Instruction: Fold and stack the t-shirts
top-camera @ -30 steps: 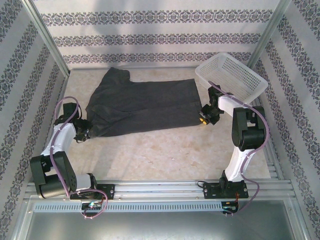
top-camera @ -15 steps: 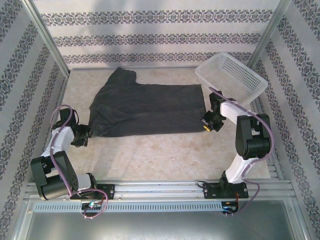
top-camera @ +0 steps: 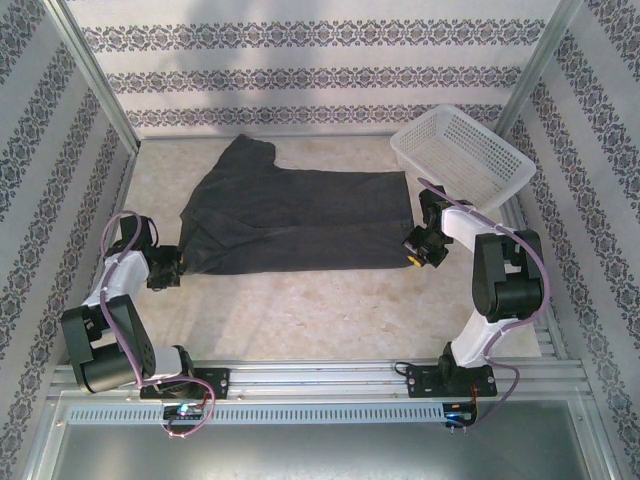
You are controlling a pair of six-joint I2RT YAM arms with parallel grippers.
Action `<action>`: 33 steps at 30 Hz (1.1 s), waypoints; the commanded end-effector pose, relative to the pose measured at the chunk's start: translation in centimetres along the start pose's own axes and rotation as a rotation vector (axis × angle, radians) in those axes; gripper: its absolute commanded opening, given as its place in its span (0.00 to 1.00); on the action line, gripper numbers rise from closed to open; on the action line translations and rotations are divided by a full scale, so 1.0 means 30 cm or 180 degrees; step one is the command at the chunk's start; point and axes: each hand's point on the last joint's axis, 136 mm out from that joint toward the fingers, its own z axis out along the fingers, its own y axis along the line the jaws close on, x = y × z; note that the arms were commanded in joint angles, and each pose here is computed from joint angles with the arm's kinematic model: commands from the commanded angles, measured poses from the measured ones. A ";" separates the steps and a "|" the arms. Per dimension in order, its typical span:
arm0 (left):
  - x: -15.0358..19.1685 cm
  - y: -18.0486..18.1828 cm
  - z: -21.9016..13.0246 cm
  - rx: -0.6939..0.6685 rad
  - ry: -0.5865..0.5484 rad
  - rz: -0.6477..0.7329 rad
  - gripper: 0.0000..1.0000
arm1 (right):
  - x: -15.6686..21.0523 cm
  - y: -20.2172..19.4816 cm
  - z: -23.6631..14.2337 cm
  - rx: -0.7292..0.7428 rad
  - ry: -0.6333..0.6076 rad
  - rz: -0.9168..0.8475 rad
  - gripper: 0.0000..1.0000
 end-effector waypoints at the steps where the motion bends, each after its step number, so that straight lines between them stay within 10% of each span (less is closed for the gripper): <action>1: -0.015 -0.036 0.012 0.0068 0.0035 0.0205 0.41 | 0.008 -0.014 0.003 0.0030 0.0017 -0.0034 0.00; 11: -0.017 -0.047 0.074 0.0141 0.0088 0.0471 0.34 | 0.013 -0.007 0.010 0.0020 0.0035 -0.0038 0.00; 22: -0.074 -0.031 0.040 -0.0174 -0.0170 0.0894 0.00 | 0.000 -0.010 -0.002 0.0057 -0.0027 -0.0059 0.00; 33: -0.104 0.011 -0.083 -0.0801 -0.0206 0.1530 0.00 | -0.024 -0.024 -0.033 0.0093 -0.0108 -0.0082 0.00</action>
